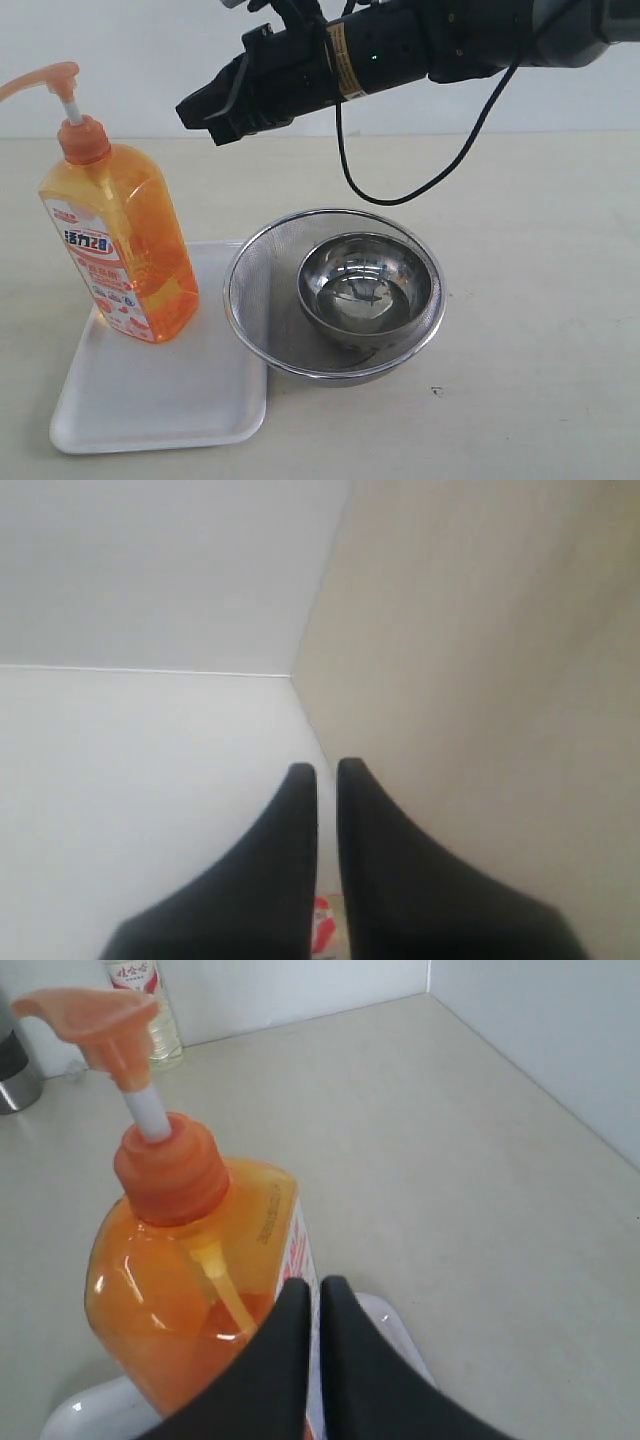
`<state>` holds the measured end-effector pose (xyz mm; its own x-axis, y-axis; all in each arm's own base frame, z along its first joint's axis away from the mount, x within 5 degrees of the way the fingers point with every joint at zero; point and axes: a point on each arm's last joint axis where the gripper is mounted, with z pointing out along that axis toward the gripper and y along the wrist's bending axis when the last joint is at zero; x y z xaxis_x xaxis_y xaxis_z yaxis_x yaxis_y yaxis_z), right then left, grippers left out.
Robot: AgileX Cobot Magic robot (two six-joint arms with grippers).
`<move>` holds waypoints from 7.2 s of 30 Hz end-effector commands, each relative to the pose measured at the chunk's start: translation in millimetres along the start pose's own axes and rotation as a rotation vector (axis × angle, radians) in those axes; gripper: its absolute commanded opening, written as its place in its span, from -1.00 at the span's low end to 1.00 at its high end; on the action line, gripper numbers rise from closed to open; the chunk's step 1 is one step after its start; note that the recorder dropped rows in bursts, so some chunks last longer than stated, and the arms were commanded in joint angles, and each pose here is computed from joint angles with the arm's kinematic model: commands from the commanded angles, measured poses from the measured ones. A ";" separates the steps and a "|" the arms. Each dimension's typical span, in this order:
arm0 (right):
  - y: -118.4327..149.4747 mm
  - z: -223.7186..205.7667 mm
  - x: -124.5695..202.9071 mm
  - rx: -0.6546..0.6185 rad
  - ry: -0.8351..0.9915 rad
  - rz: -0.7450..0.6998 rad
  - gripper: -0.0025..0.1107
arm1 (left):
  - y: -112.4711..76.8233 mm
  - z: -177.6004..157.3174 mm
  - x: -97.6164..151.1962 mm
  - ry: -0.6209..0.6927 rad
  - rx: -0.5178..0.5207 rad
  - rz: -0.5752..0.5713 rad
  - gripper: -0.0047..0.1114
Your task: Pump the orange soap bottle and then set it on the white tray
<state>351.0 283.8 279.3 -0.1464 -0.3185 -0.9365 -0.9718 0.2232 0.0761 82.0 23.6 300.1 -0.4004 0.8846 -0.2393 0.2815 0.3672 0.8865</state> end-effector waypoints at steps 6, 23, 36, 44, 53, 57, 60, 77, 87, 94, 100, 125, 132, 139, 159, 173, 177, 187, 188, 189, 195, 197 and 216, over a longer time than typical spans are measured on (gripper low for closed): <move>1.2 -2.7 -2.4 -0.031 -0.010 0.019 -0.96 | 16.4 -42.7 -43.2 -0.758 0.105 -0.252 -0.84; 0.8 -2.7 -2.3 -0.026 -0.010 0.019 -0.96 | 145.7 -156.9 -20.8 -1.474 -0.161 -0.731 -0.84; -2.8 -2.7 -2.2 0.013 -0.009 -0.006 -0.96 | 218.5 -162.4 77.9 -1.145 -0.366 -1.237 -0.84; -3.0 -2.7 -2.2 0.015 -0.009 -0.006 -0.96 | 207.2 -141.0 21.6 -1.294 0.005 -0.775 -0.84; 0.3 -2.7 -2.3 -0.022 -0.010 0.019 -0.96 | 188.0 -140.2 -95.6 -1.271 -0.047 -0.314 -0.84; 2.8 -2.8 -2.4 -0.048 -0.010 0.019 -0.96 | 192.9 -132.6 -109.3 -1.174 -0.134 -0.316 -0.84; 3.4 -2.8 -2.4 -0.055 -0.010 0.019 -0.96 | 204.0 -131.8 -94.7 -1.135 -0.186 -0.380 -0.84; 4.2 -2.9 -2.4 -0.064 -0.008 0.094 -0.96 | 202.1 -118.3 7.0 -0.869 -0.300 -0.397 -0.84; 6.9 -3.1 -2.5 -0.094 -0.007 0.098 -0.96 | 187.6 -161.6 18.9 -0.875 -0.381 -0.574 -0.84; 7.5 -3.1 -2.5 -0.101 -0.008 0.090 -0.96 | 164.4 -210.8 18.2 -0.876 -0.495 -0.645 -0.84; 9.2 -3.3 -2.6 -0.119 -0.008 0.081 -0.96 | 173.3 -245.0 7.5 -1.086 -0.492 -0.757 -0.84; 13.0 -5.3 -2.5 -0.175 -0.010 0.064 -0.96 | 157.4 34.7 -129.3 -0.575 -0.065 -0.744 -0.84; 13.0 -5.3 -2.5 -0.175 -0.011 0.052 -0.96 | 96.5 56.5 -96.7 -0.625 -0.098 -0.864 -0.84; -5.3 -13.4 0.1 -0.069 -0.014 0.062 -0.96 | 56.8 61.2 -65.2 -0.603 -0.105 -1.034 -0.84; -37.8 20.6 48.3 -0.024 0.056 0.002 -0.96 | -66.2 77.7 -33.4 -0.451 0.217 -1.147 -0.84; -41.3 28.4 37.6 -0.110 0.013 -0.012 -0.96 | -89.0 119.5 -51.6 -0.430 0.433 -1.019 -0.84; -37.3 27.8 37.3 -0.154 0.011 0.009 -0.96 | -86.1 132.6 -57.0 -0.423 0.450 -1.022 -0.84; -25.3 33.3 35.2 -0.221 0.011 0.022 -0.96 | -85.1 150.5 -66.1 -0.447 0.483 -0.990 -0.84; -23.5 35.0 36.0 -0.232 0.013 0.023 -0.96 | -85.2 151.7 -66.8 -0.448 0.488 -0.983 -0.84; -20.3 38.5 37.1 -0.244 0.016 0.024 -0.96 | -85.8 153.0 -67.4 -0.447 0.495 -0.974 -0.84; -7.5 55.0 44.5 -0.290 0.036 0.029 -0.96 | -87.2 155.4 -67.9 -0.447 0.501 -0.969 -0.84; -5.7 56.7 44.7 -0.295 0.038 0.029 -0.96 | -87.4 155.7 -67.8 -0.448 0.497 -0.956 -0.84; -43.4 38.8 51.1 -0.106 0.038 0.048 -0.96 | -81.9 163.3 -59.3 -0.356 0.395 -0.990 -0.84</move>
<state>381.4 305.6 211.3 -0.1935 -0.3602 -0.9126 -0.9808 0.0956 0.1702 223.3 -13.3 175.7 -0.3510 0.1657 -0.9216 0.2700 0.9603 0.0698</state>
